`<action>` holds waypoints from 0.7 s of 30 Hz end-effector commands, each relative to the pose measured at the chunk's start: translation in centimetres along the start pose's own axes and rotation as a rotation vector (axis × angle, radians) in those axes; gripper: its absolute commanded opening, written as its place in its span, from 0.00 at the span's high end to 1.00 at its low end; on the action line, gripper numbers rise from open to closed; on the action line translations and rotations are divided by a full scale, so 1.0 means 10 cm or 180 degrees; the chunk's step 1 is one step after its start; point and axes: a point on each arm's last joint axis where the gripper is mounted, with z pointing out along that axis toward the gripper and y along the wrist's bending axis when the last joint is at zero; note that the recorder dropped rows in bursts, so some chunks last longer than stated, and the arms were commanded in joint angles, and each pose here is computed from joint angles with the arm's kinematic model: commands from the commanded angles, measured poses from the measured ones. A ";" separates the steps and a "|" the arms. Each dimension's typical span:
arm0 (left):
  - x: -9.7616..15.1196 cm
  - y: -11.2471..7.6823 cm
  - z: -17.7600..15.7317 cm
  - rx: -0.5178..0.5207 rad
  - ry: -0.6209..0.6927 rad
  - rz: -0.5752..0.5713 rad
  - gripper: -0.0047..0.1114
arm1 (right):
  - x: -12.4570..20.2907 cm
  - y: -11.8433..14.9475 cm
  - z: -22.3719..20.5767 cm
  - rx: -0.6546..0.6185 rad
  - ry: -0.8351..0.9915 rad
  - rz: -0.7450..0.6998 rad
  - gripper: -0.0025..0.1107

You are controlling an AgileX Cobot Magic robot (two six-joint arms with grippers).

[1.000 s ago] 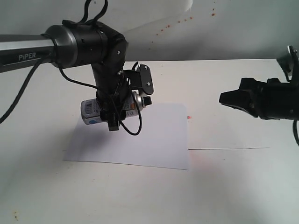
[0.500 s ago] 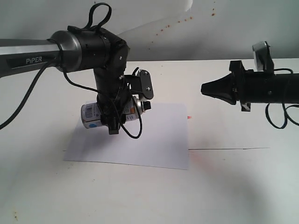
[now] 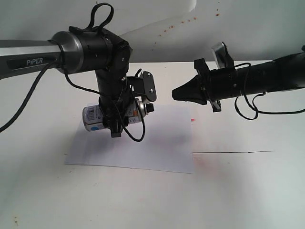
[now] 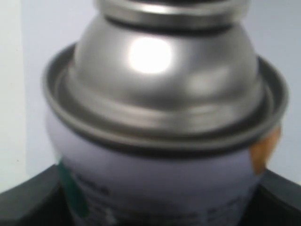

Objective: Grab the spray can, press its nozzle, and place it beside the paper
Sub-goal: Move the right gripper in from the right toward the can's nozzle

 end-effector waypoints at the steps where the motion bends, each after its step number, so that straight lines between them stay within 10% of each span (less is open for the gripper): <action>1: -0.03 0.03 -0.08 -0.0103 -0.0073 -0.0032 0.96 | -0.02 -0.01 0.03 -0.0013 0.0061 0.0035 0.98; 21: -0.09 0.06 -0.09 -0.0174 -0.0335 -0.0271 0.96 | 0.00 -0.01 0.23 -0.0012 0.0174 -0.0032 0.98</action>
